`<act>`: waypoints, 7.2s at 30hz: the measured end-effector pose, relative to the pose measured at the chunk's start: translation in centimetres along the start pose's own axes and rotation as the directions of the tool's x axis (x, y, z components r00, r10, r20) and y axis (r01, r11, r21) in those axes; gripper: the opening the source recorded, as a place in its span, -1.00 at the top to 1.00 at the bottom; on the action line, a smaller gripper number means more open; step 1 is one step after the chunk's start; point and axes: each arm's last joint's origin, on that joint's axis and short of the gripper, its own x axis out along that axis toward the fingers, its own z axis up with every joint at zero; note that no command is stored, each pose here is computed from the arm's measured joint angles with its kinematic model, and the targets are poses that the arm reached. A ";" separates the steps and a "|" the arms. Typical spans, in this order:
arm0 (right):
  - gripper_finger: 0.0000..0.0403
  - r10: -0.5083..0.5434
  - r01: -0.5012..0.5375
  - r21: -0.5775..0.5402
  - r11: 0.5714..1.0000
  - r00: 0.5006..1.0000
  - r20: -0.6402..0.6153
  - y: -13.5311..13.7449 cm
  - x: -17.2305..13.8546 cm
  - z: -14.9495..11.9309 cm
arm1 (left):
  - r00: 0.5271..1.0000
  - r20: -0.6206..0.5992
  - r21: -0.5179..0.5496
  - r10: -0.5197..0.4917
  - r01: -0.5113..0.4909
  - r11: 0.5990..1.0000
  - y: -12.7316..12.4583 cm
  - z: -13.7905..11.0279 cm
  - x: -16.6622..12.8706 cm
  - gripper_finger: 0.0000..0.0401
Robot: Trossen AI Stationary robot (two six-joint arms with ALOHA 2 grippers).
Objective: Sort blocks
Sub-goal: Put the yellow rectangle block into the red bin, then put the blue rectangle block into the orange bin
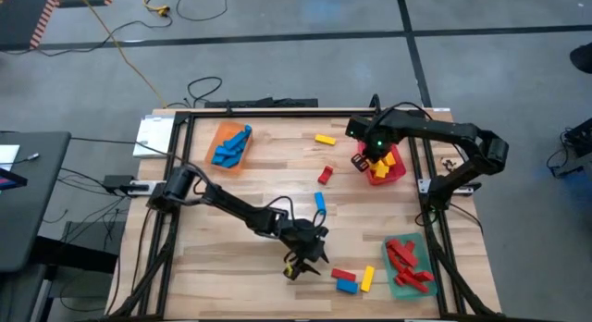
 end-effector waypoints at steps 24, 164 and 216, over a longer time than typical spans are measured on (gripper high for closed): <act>-0.22 0.146 -0.164 0.042 0.986 0.950 0.276 -0.8 -6.5 -5.0 | 0.972 -0.180 -0.062 0.148 -0.161 0.985 -3.0 -0.9 0.5 -0.02; -0.21 0.429 -0.325 -0.290 0.900 0.779 0.458 10.3 -8.6 -11.7 | 0.978 0.000 -0.011 0.209 -0.209 0.978 -5.2 2.4 8.3 -0.46; -0.21 0.502 -0.370 -0.481 0.795 0.846 0.179 27.3 -1.0 -31.6 | 0.874 -0.455 -0.017 0.171 -0.201 0.980 -1.6 -0.9 2.4 -0.23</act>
